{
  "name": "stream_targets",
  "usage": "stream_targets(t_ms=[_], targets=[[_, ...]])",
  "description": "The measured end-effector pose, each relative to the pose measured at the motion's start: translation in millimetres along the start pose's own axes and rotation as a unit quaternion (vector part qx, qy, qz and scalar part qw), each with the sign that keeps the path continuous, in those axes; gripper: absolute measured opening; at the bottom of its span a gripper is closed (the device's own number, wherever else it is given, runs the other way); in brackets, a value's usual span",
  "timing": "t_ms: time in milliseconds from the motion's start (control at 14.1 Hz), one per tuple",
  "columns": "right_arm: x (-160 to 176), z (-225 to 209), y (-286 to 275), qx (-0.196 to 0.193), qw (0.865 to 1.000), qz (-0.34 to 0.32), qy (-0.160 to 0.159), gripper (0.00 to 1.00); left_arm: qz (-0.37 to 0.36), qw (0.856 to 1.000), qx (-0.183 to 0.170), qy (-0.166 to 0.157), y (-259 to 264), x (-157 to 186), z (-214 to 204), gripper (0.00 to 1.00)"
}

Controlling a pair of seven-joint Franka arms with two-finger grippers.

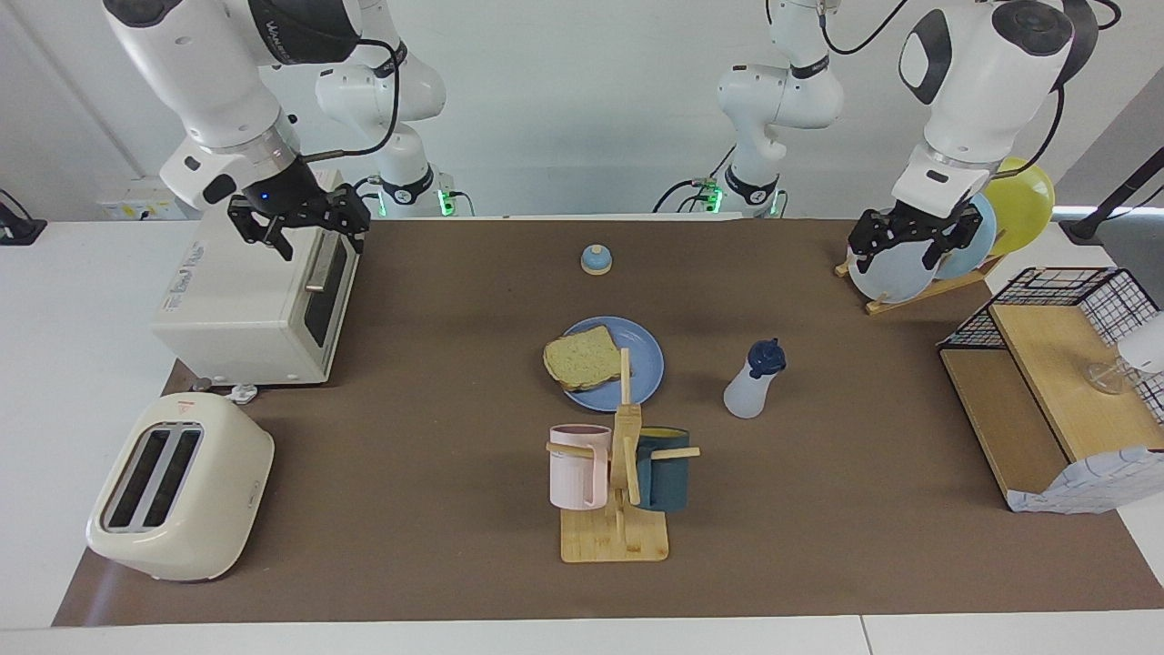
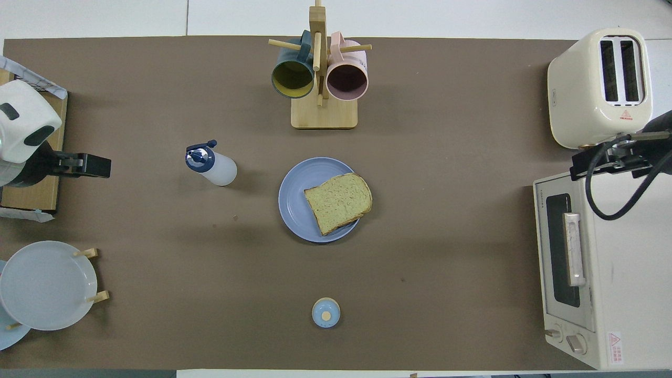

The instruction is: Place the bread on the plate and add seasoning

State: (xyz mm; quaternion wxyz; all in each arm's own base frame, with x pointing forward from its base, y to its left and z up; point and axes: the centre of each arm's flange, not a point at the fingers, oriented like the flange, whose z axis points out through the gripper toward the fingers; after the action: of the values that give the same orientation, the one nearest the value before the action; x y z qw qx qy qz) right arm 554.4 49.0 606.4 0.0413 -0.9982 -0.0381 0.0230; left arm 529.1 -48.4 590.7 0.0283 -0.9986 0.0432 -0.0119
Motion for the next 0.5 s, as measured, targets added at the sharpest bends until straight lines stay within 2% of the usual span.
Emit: stream_targets(t_ms=[213, 497], targets=[[3.8, 12.4, -17.3, 0.012, 1.000, -0.003, 0.018, 1.00, 0.002, 1.000, -0.001, -0.006, 8.5, -4.9, -30.2, 1.00], [-2.0, 35.8, -31.7, 0.025, 0.999, 0.002, 0.034, 1.00, -0.004, 0.999, -0.017, -0.035, 7.6, -4.6, -49.3, 1.00]])
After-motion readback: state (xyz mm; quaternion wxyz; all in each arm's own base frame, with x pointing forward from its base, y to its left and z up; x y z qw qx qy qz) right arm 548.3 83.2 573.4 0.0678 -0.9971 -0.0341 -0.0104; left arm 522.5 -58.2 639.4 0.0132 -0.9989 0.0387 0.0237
